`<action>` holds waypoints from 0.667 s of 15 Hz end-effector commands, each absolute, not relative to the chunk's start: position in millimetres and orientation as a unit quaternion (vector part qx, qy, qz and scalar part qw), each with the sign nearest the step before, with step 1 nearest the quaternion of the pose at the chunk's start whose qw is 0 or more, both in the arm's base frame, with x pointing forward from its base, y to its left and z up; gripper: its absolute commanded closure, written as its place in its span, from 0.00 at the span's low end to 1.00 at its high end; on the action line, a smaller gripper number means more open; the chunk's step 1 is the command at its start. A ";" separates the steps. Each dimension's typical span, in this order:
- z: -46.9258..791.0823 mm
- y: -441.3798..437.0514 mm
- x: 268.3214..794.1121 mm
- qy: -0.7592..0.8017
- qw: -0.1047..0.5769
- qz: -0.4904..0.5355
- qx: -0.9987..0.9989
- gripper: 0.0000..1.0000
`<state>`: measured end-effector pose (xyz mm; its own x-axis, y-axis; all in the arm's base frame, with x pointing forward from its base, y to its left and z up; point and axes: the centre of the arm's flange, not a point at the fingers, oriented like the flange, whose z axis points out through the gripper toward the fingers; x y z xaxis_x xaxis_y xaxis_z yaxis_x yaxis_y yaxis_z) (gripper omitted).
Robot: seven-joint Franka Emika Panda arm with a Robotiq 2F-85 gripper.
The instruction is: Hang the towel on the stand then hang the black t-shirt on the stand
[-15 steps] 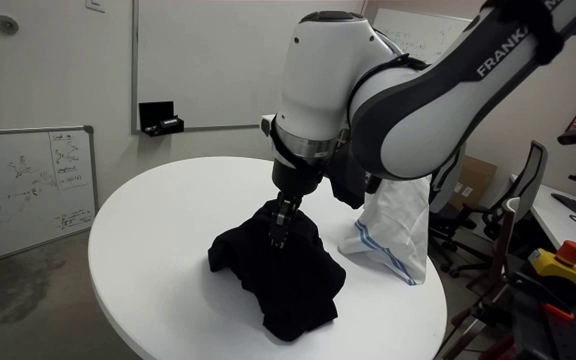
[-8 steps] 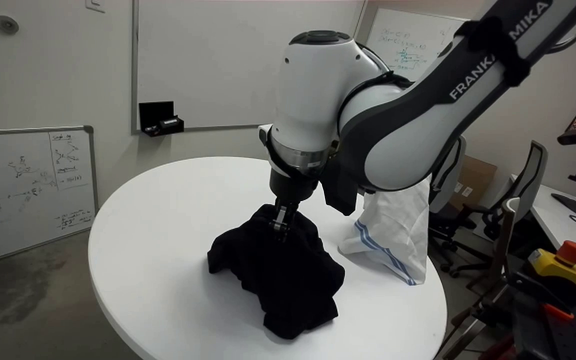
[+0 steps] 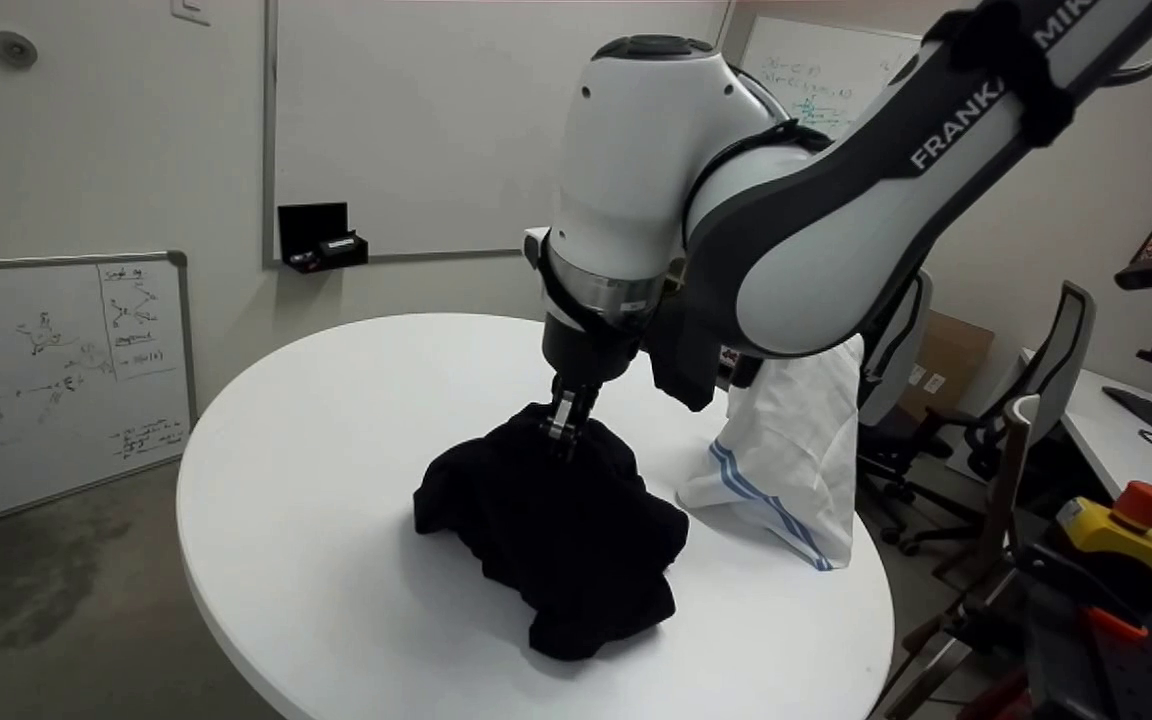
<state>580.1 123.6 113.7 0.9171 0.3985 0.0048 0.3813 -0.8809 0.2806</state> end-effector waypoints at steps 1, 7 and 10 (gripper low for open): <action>159.5 112.5 556.4 0.209 0.120 0.060 0.969 0.99; 251.0 82.4 505.4 0.255 0.100 0.111 0.955 0.99; 290.8 64.4 478.3 0.272 0.093 0.130 0.949 0.99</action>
